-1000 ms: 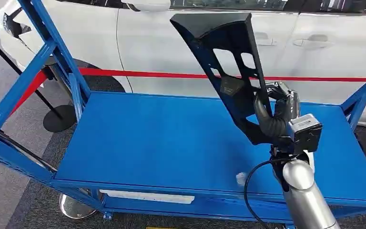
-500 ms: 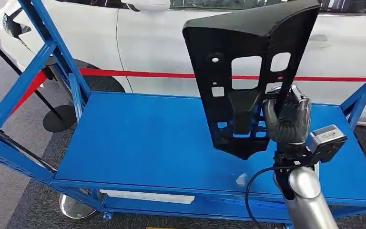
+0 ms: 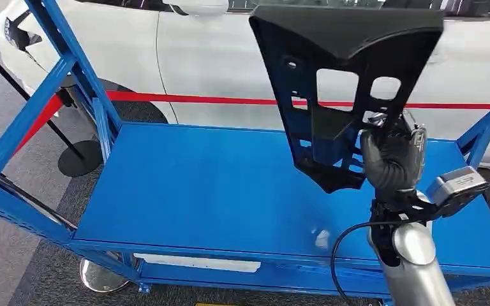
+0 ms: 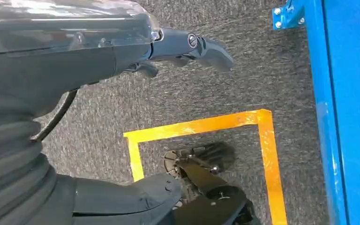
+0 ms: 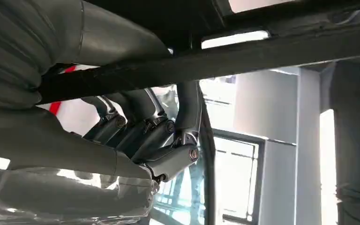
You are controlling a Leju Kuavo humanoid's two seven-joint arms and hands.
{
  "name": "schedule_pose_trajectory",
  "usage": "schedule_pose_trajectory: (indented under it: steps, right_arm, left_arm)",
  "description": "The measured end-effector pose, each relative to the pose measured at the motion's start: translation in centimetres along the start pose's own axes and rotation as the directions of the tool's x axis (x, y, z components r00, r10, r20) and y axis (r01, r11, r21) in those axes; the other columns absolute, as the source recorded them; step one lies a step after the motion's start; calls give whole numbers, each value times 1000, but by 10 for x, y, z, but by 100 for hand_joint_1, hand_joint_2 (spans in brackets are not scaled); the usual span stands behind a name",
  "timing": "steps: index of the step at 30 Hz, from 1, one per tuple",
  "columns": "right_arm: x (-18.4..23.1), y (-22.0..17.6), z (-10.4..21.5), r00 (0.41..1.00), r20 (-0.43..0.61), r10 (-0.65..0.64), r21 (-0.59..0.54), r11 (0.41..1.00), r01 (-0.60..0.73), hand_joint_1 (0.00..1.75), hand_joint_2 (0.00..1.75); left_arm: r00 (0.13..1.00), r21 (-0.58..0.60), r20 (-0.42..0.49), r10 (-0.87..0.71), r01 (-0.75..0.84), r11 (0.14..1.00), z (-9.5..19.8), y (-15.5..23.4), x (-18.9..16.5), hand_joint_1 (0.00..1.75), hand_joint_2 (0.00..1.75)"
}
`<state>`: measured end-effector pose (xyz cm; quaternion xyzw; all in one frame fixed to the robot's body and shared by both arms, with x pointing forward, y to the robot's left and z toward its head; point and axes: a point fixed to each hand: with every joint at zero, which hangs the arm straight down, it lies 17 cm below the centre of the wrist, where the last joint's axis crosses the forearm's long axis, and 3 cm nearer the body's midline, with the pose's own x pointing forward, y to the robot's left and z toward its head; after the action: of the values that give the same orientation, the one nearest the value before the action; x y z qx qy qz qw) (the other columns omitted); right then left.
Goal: Take the parts from the cabinet and place them on the table.
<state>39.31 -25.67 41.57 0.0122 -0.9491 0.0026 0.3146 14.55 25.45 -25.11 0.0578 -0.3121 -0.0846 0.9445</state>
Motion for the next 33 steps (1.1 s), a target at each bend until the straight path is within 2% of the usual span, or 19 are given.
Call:
schedule_pose_trajectory:
  steps: [11, 33]
  right_arm:
    - [8, -6, -7, 1000, 18, -6, -14, 1000, 6, 175, 175]
    - [-1, -3, -5, 999, -10, -31, -26, 999, 31, 175, 175]
  left_arm:
    - [999, 6, -28, -21, 21, 1000, -1, 6, -6, 0, 175]
    - [996, 35, -69, -53, 56, 998, -2, 22, -16, 0, 175]
